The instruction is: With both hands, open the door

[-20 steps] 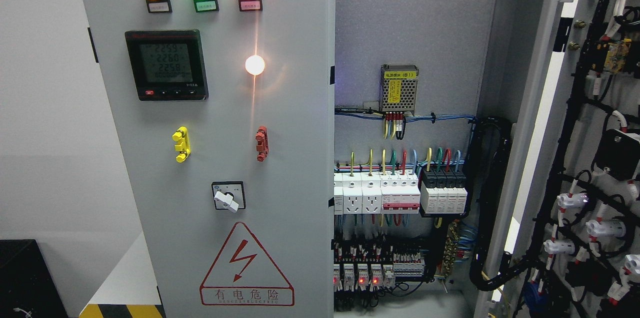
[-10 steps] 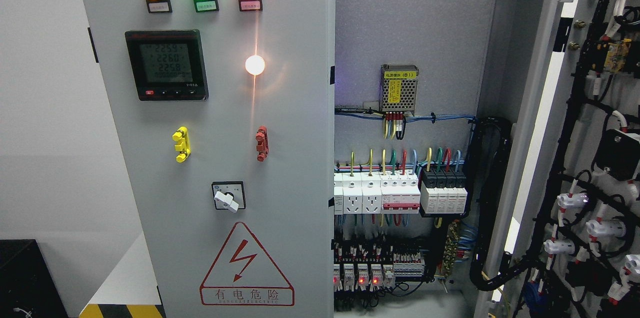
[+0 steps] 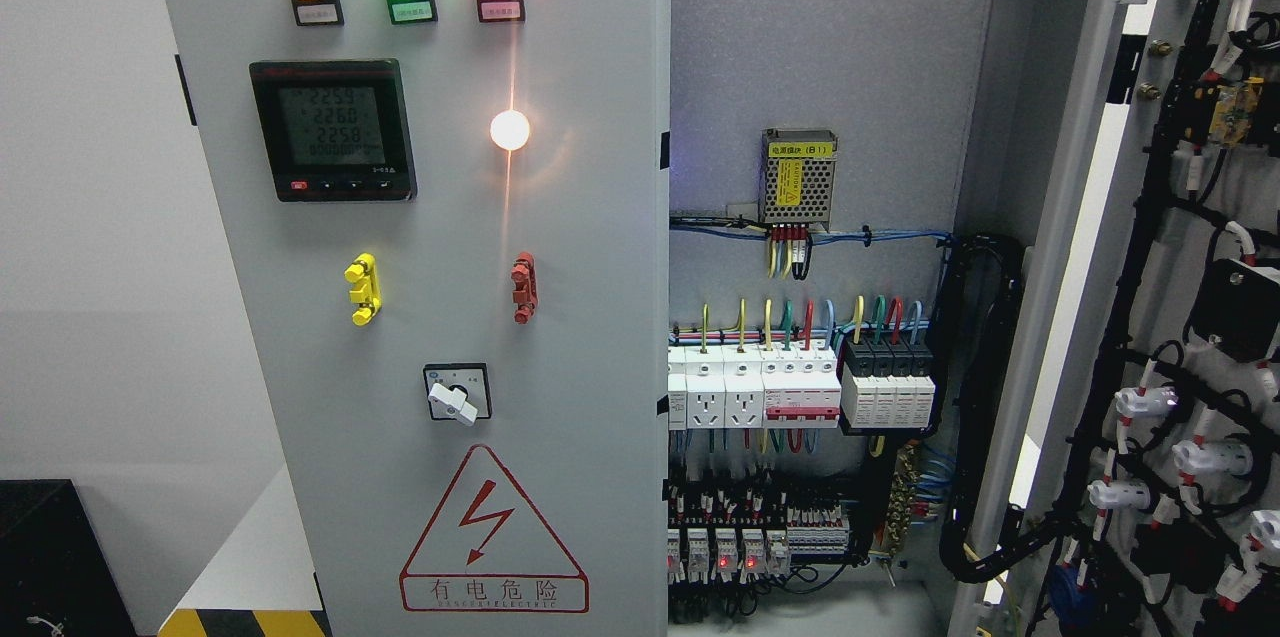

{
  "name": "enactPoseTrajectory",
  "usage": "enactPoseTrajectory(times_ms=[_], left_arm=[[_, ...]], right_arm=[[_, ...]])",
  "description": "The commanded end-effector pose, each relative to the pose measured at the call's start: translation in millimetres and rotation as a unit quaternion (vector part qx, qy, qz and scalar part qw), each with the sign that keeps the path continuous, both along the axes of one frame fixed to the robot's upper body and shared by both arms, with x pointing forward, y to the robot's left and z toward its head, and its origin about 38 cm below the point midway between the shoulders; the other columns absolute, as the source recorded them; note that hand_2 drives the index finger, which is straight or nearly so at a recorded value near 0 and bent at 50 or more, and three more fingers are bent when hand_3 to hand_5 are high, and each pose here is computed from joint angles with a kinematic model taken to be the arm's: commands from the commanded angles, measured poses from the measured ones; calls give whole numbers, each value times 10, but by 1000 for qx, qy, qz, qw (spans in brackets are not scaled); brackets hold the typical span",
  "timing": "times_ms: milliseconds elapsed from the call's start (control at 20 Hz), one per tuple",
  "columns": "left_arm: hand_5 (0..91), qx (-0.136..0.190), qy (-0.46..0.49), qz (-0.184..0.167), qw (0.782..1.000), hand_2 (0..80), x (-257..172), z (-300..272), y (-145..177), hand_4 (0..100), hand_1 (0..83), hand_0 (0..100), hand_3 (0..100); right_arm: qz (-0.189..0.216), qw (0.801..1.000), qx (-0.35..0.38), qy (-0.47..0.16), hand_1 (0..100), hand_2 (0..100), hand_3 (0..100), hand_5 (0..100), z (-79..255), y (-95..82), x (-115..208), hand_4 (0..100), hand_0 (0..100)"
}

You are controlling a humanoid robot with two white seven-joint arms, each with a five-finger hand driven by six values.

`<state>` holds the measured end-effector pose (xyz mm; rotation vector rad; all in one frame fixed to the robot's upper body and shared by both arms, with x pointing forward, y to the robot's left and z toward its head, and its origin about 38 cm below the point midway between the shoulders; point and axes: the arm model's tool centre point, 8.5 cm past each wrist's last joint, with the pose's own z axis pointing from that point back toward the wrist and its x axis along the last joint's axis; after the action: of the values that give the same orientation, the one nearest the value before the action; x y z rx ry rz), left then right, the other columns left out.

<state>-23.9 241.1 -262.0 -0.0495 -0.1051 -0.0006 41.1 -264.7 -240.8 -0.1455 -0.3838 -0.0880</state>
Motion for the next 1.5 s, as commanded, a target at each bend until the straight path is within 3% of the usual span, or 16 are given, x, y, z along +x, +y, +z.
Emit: enactPoseTrajectory(times_ms=[0, 501, 852, 1102, 1453], left_arm=[[0, -18, -23, 16, 999, 0, 203, -12, -214, 0, 0, 0, 0], [0, -35, -26, 16, 999, 0, 238, -11, -433, 0, 0, 0, 0], [0, -30, -21, 19, 999, 0, 228, -13, -415, 0, 0, 0, 0], [0, -25, -16, 15, 999, 0, 203, -14, -406, 0, 0, 0, 0], [0, -16, -15, 15, 1000, 0, 201, -15, -391, 0, 0, 0, 0]], right_arm=[[51, 965, -31, -255, 0, 0, 0, 0, 1097, -138, 1138, 0, 193], [107, 918, 18, -382, 0, 0, 0, 0, 2033, 432, 1193, 0, 194], [121, 845, 97, -512, 0, 0, 0, 0, 2775, 807, 1303, 0, 194], [95, 788, 147, -590, 0, 0, 0, 0, 3183, 841, 1525, 0, 194], [96, 731, 159, -657, 0, 0, 0, 0, 3596, 892, 1936, 0, 194]])
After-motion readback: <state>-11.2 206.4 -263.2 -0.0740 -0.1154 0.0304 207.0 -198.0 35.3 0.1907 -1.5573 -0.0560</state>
